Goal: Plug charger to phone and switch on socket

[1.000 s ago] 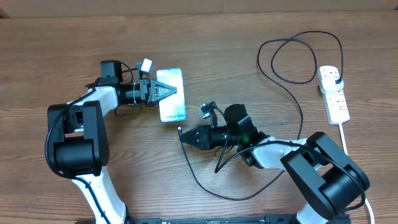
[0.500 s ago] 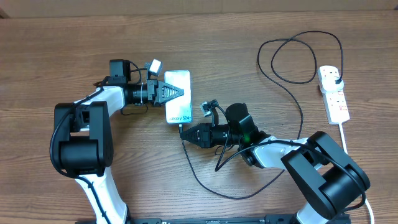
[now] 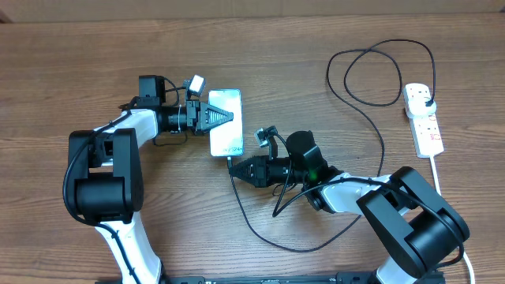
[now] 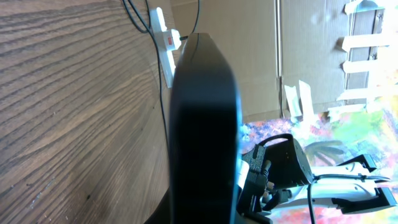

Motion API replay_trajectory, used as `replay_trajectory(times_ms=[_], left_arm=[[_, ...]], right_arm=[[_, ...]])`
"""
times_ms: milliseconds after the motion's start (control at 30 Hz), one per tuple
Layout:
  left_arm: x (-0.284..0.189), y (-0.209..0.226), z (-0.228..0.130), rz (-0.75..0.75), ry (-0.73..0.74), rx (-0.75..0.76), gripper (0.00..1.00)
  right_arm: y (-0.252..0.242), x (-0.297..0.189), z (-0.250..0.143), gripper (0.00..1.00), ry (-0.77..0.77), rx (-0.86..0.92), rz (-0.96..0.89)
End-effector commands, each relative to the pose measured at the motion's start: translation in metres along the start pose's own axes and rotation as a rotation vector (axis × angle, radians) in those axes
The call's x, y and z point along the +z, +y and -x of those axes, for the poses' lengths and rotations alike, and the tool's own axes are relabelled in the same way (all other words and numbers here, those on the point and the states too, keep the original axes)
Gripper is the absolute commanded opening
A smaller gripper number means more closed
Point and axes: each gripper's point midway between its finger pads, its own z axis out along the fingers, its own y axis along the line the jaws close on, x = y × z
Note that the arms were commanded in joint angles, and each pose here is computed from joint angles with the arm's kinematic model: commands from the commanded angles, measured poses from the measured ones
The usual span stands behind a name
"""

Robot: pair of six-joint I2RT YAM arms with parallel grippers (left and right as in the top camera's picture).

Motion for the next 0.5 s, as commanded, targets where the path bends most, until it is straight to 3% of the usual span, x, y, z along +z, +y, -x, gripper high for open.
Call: replay_trajectory(times_ms=[0, 467], left_arm=[[0.002, -0.021, -0.001, -0.05, 0.019, 0.017, 0.04], [0.016, -0.024, -0.003, -0.058, 0.055, 0.062, 0.05]], right_arm=[[-0.001, -0.001, 0.003, 0.04, -0.015, -0.009, -0.003], [-0.001, -0.001, 0.003, 0.04, -0.015, -0.01, -0.001]])
